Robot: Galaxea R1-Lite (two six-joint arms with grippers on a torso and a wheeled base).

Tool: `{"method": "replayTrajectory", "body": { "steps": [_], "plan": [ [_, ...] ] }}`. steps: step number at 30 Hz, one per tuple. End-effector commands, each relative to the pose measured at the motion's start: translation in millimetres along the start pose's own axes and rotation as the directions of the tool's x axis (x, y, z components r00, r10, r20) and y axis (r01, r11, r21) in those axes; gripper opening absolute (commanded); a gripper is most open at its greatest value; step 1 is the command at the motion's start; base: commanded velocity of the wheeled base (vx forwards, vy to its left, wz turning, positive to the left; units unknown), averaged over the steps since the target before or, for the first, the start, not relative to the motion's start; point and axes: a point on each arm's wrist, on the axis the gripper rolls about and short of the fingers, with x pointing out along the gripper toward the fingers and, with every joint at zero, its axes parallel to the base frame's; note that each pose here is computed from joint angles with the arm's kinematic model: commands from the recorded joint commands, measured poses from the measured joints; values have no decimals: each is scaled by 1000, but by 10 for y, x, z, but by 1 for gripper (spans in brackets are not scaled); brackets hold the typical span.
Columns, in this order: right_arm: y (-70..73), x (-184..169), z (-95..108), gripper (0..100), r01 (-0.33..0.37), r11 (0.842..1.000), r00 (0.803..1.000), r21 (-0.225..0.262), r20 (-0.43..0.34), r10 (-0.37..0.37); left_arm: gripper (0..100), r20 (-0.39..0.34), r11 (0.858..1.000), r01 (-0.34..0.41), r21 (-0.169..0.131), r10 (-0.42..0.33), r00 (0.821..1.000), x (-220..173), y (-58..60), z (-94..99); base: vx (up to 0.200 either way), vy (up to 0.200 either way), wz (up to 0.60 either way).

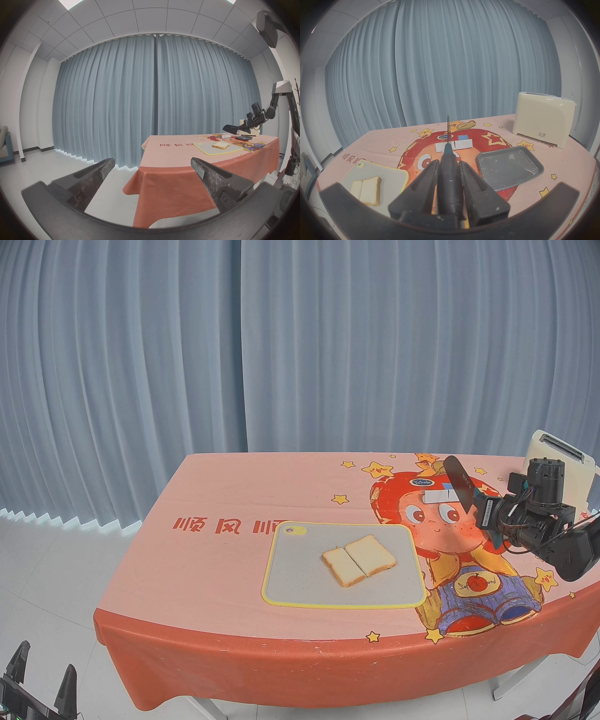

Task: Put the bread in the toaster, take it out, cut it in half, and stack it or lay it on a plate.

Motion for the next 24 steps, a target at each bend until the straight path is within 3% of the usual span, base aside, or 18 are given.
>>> {"method": "replayTrajectory", "body": {
  "steps": [1, 24],
  "plan": [
    [-13, 12, -11, 0, 5, 1000, 1000, 0, -5, -5, 100, -7, 1000, 0, 0, 0, 1000, 5, 0, -51, 0, 0, 0],
    [-54, 134, -110, 0, 25, 1000, 999, -11, -45, -26, 100, -7, 1000, -2, 0, 2, 1000, 5, 0, -51, 0, 0, 0]
  ]
}}
